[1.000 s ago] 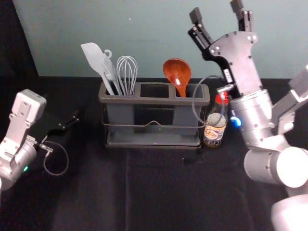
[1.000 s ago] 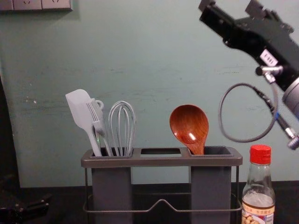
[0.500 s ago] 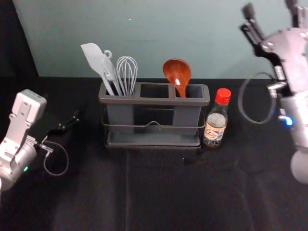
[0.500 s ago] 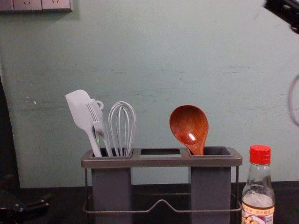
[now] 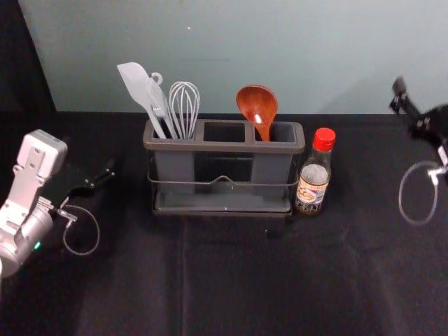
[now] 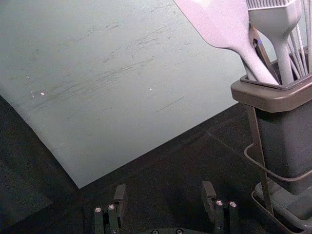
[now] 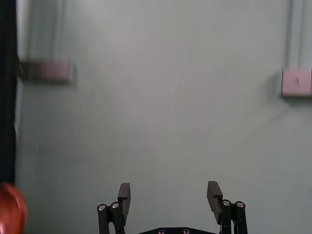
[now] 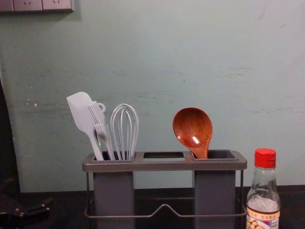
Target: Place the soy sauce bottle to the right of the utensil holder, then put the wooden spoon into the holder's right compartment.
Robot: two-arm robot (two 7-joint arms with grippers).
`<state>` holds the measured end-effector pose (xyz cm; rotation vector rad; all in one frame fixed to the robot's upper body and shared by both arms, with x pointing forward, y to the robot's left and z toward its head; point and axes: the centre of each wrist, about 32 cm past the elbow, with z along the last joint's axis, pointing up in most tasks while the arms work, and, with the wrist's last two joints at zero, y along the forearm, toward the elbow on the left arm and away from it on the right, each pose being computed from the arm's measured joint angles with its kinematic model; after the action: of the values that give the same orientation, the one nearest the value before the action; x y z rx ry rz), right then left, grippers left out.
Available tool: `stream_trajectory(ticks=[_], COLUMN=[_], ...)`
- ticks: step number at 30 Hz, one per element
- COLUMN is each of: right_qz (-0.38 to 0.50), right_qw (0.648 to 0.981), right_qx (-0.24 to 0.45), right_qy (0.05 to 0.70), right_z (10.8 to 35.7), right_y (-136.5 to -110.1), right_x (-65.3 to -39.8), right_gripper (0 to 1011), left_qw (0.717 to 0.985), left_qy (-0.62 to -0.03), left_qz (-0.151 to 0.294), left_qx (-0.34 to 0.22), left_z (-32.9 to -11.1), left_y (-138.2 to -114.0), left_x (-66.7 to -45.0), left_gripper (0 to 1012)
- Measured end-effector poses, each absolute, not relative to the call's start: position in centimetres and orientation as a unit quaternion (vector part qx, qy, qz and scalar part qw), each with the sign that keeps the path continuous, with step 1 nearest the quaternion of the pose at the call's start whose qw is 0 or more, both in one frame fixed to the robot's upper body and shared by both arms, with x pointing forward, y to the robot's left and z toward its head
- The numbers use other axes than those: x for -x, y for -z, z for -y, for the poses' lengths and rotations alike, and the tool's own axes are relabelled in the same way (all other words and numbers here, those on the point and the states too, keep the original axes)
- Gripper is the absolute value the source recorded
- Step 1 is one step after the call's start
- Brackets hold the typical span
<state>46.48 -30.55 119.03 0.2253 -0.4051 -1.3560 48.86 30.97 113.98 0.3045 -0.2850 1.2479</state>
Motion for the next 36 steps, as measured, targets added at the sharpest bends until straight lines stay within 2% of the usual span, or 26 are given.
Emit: stream_trajectory(ticks=[7,16,25,36], right_qz=[0.147,0.119,0.106,0.113], right_qw=[0.746,0.746,0.753,0.759], right_qx=[-0.026,0.024,0.078,0.094], right_qy=[0.649,0.655,0.645,0.634], right_z=[30.9,30.8,30.3,29.9], right_y=[-117.1,-115.6,-115.5,-115.2], right_x=[-45.3,-45.1,-46.6,-48.0], right_gripper=[1004,1004,1004,1004], left_qw=[0.791,0.791,0.791,0.791], left_qy=[-0.580,-0.580,-0.580,-0.580], left_qz=[0.132,0.132,0.132,0.132], left_qx=[-0.142,-0.141,-0.141,-0.141], left_z=[-31.0,-31.0,-31.0,-31.0], left_y=[-114.0,-114.0,-114.0,-114.0], left_x=[-48.9,-48.9,-48.9,-48.9], left_gripper=[1000,1000,1000,1000])
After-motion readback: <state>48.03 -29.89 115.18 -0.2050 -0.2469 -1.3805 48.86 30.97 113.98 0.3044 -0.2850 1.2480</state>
